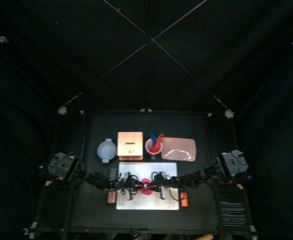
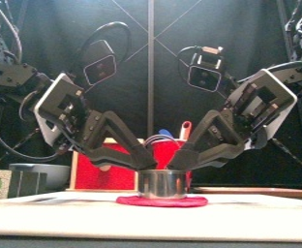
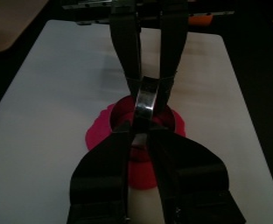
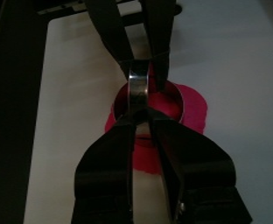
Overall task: Get the cutter from the drawer then cut the dough then place the extra dough in the bowl
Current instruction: Cut the dough
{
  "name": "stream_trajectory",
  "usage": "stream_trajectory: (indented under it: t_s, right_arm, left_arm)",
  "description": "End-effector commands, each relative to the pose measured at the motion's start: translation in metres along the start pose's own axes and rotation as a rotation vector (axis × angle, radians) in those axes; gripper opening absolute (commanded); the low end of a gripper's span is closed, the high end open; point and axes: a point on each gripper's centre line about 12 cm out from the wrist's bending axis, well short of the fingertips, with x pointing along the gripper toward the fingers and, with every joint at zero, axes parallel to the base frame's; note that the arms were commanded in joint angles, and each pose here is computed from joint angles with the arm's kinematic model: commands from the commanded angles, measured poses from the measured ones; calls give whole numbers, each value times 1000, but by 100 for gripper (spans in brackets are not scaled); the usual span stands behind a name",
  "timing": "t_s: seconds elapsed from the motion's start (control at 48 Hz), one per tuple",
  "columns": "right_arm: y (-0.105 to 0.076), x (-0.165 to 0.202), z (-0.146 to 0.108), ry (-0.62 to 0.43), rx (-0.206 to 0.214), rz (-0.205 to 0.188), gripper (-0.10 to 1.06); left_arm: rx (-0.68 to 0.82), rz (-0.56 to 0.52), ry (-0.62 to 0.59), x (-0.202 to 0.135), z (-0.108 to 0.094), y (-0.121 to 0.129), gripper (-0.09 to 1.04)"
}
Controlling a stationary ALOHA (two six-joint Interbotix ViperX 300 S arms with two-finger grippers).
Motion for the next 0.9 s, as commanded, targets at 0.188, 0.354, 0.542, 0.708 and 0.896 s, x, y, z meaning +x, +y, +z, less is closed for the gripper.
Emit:
stream_trajectory:
  t_s: [0.188, 0.354, 0.542, 0.708, 0.896]
  right_arm:
    - [-36, 5, -40, 174, 66, -86, 50]
    - [-35, 8, -44, 194, 63, -84, 50]
    - [-35, 11, -43, 200, 65, -82, 50]
    - [-30, 9, -27, 157, 69, -67, 50]
    - [-21, 0, 0, 100, 73, -31, 51]
  left_arm:
    - [52, -62, 108, -4, -28, -23, 56]
    - [56, -63, 133, -2, -33, -23, 56]
    - [56, -65, 132, -2, -32, -24, 56]
    - [50, -72, 101, -4, -22, -26, 56]
    - [49, -95, 39, -10, 0, -28, 57]
